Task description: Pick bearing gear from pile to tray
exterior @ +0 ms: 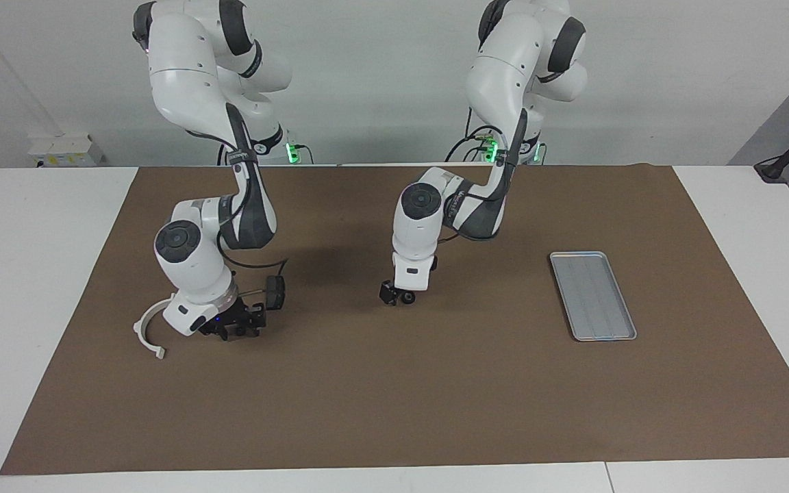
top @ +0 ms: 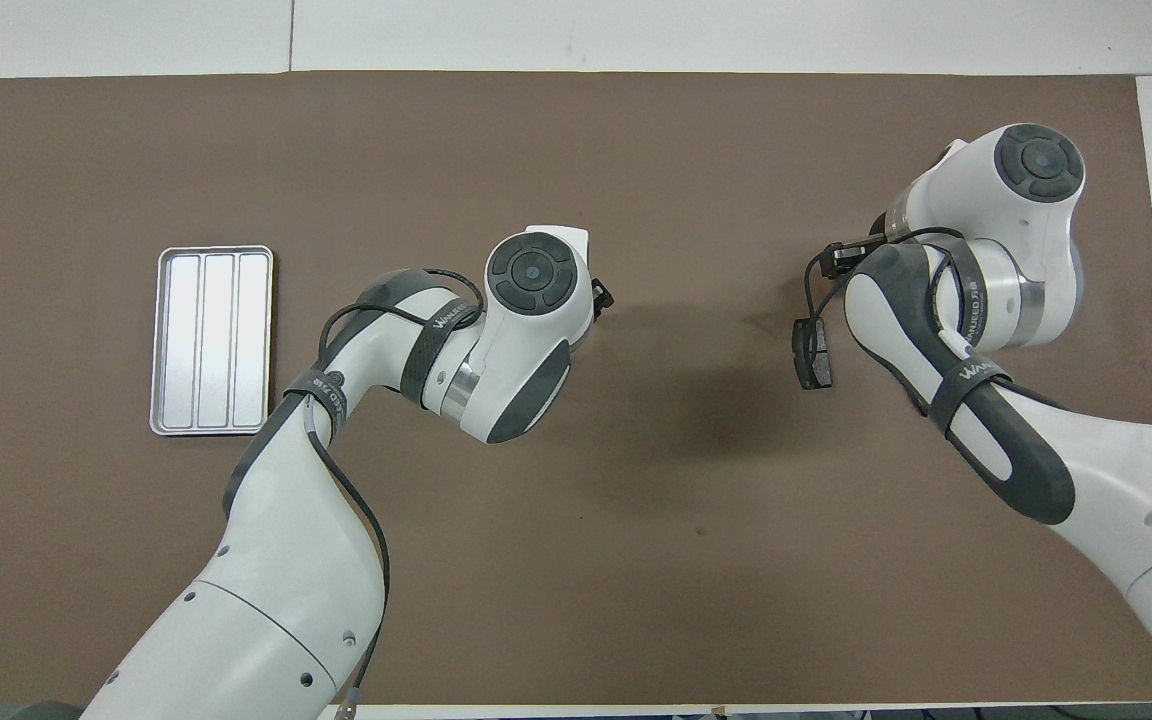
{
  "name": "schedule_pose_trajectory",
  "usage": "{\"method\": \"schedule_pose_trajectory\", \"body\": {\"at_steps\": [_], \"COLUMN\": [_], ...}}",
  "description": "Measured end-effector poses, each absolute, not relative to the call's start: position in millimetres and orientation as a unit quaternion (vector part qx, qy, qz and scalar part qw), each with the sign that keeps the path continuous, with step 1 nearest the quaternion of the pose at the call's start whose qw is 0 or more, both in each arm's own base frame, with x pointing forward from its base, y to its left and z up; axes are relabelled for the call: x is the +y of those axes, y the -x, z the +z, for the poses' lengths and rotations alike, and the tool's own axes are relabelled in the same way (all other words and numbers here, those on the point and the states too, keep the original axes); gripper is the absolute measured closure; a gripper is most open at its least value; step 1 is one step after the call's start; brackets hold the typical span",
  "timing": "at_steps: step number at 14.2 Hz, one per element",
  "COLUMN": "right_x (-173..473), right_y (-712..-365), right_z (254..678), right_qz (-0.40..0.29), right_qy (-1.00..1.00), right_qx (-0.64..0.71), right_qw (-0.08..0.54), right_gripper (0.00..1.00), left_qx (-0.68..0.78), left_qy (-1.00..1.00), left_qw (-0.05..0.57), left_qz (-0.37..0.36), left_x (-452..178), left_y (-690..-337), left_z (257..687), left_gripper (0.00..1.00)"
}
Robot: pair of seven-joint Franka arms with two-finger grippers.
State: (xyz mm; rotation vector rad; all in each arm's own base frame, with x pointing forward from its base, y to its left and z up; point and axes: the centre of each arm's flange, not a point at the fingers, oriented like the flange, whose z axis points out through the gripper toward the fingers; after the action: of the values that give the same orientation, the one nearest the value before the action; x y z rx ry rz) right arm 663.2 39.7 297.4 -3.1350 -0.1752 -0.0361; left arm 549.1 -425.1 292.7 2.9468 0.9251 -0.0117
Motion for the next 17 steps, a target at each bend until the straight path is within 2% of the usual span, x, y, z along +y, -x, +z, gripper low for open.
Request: {"method": "schedule_pose_trajectory", "body": {"at_steps": [1, 3, 4, 5, 7, 8, 9, 10, 13, 14, 15, 17], "right_x": [39.7, 39.7, 39.7, 39.7, 39.6, 39.6, 39.6, 39.6, 39.8, 40.0, 40.1, 40.1], "right_y": [-663.1, -662.7, -661.8, -660.8, -659.4, -659.0, -658.8, -658.8, -658.6, -658.6, -658.6, -658.8], "right_z": [298.3, 298.5, 297.1, 295.4, 293.2, 292.6, 292.3, 292.2, 292.0, 292.0, 292.2, 292.7], "right_qz": [-0.012, -0.012, -0.010, -0.008, -0.006, -0.005, -0.005, -0.005, -0.005, -0.004, -0.005, -0.006], "right_qy": [0.998, 0.998, 0.998, 0.998, 0.998, 0.998, 0.998, 0.998, 0.998, 0.998, 0.998, 0.998], "right_qx": [-0.056, -0.056, -0.056, -0.056, -0.056, -0.056, -0.056, -0.056, -0.056, -0.056, -0.057, -0.061], "right_qw": [0.001, 0.001, 0.001, 0.001, 0.001, 0.001, 0.001, 0.001, 0.001, 0.001, 0.001, 0.001], "right_gripper": [0.30, 0.30, 0.30, 0.30, 0.30, 0.30, 0.30, 0.37, 0.69, 0.69, 0.76, 0.77], "left_qx": [0.300, 0.300, 0.300, 0.300, 0.300, 0.300, 0.301, 0.303, 0.309, 0.314, 0.319, 0.327], "left_qy": [-0.954, -0.954, -0.954, -0.954, -0.954, -0.954, -0.953, -0.953, -0.951, -0.949, -0.948, -0.945], "left_qw": [0.027, 0.027, 0.027, 0.026, 0.024, 0.026, 0.023, 0.019, -0.001, -0.005, -0.007, -0.009], "left_qz": [-0.003, -0.002, -0.002, -0.002, -0.002, -0.001, -0.003, -0.005, -0.016, -0.014, -0.011, -0.007], "left_x": [-424.4, -424.3, -424.2, -424.2, -423.6, -424.2, -423.9, -423.6, -416.4, -410.6, -403.8, -390.7], "left_y": [-549.9, -550.1, -550.1, -550.0, -550.3, -551.0, -550.5, -550.2, -551.7, -555.7, -559.7, -563.7], "left_z": [292.8, 292.6, 292.4, 292.4, 294.3, 297.8, 296.6, 295.7, 296.2, 298.8, 304.5, 323.1], "left_gripper": [0.08, 0.11, 0.19, 0.34, 0.58, 0.65, 0.65, 0.65, 0.65, 0.65, 0.65, 0.65]}}
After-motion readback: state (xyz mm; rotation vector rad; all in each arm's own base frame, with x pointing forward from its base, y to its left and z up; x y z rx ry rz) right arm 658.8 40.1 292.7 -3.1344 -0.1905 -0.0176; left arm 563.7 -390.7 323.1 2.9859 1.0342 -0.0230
